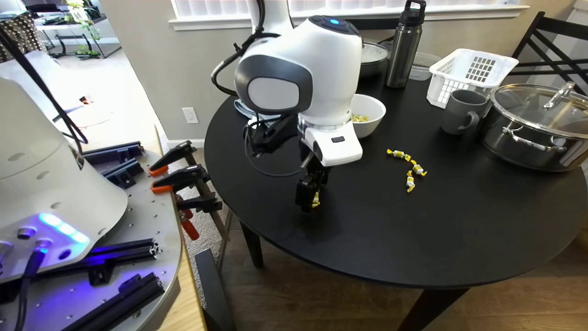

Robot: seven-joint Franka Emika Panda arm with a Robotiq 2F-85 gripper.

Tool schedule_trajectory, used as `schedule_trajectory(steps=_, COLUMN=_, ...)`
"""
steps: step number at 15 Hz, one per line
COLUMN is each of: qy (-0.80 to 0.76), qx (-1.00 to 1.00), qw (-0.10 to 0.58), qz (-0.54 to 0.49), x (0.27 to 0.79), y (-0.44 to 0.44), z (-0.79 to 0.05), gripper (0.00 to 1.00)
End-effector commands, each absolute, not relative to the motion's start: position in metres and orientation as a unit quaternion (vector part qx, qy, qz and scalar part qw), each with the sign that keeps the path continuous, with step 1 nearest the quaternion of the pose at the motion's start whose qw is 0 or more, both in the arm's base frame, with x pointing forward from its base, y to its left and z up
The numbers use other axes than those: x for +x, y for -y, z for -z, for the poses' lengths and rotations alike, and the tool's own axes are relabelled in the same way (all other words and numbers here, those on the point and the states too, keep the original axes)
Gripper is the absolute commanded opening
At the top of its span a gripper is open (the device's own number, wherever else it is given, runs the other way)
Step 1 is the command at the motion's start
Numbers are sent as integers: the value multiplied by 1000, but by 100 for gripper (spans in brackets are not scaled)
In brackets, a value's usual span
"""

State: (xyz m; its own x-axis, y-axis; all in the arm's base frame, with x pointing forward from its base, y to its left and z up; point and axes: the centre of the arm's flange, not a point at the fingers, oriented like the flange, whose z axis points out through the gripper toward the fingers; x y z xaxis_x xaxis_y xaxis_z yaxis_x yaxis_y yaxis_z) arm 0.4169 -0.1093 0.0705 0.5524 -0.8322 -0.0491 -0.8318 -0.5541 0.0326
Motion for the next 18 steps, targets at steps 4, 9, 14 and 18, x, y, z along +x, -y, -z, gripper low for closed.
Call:
schedule_trajectory(steps=4, qy=492, qx=871, qw=-1, qz=20, x=411, y=116, z=-64, gripper=67)
schedule_trajectory(steps=9, qy=491, qx=871, qw=-6, qz=16, x=415, y=115, z=-68, gripper=35)
schedule_trajectory(steps=14, qy=483, qx=875, qw=-13, qz=16, x=423, y=105, z=-71, gripper=3)
schedule_trajectory(steps=18, qy=478, qx=878, qw=-17, qz=7, x=431, y=101, z=-79, gripper=2)
